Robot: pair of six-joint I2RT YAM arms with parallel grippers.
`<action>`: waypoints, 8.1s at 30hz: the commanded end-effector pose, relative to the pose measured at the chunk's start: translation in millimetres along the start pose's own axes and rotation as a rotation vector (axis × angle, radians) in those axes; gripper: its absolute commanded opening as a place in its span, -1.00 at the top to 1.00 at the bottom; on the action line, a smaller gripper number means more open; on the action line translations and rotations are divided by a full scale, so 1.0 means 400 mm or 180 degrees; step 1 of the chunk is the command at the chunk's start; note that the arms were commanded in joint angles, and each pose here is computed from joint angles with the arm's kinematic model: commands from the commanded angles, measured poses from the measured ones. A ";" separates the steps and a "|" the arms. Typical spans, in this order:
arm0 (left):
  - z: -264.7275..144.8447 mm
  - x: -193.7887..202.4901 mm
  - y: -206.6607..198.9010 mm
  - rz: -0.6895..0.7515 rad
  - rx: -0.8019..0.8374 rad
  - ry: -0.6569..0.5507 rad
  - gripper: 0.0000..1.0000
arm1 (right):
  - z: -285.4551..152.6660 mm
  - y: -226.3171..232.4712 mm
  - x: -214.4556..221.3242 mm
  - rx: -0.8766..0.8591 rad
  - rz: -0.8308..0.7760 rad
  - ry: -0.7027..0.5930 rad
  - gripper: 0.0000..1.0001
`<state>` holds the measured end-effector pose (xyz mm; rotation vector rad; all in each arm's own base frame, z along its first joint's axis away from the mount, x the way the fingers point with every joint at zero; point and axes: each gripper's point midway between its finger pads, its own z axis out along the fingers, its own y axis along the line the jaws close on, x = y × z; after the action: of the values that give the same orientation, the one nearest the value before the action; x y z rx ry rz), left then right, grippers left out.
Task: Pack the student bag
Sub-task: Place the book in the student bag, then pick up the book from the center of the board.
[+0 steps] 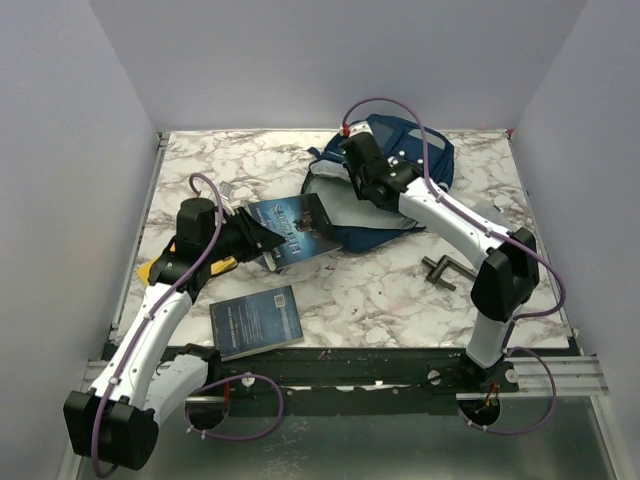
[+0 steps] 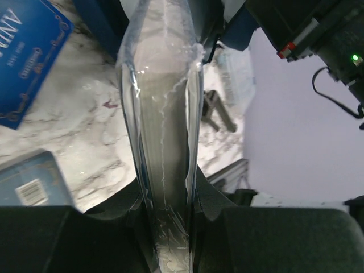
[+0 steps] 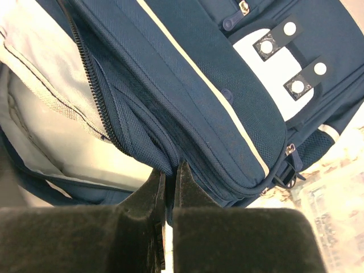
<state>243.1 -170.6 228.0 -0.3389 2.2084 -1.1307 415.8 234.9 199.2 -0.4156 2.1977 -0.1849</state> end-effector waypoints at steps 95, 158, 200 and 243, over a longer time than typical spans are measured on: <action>0.552 -0.093 -0.228 -0.0722 0.0607 -0.0216 1.00 | -0.283 0.015 -0.335 -0.3969 0.0310 -0.0967 0.99; 0.798 -0.069 -0.123 -0.0972 0.0118 -0.0425 0.17 | -0.273 -0.060 -0.312 -0.3300 0.0694 -0.0869 0.99; 0.217 -0.018 -0.181 -0.0085 0.1279 0.0293 -0.43 | 0.029 -0.264 -0.142 -0.0939 0.0973 -0.0291 0.99; 0.012 0.156 0.516 -0.1285 -0.1499 -0.0527 -0.74 | -0.367 0.658 0.523 -0.3627 0.2031 0.2178 -0.35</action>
<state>227.9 -78.0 56.0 -1.0074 2.2250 -0.7375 131.6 399.7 68.7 -0.2385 2.7523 1.4647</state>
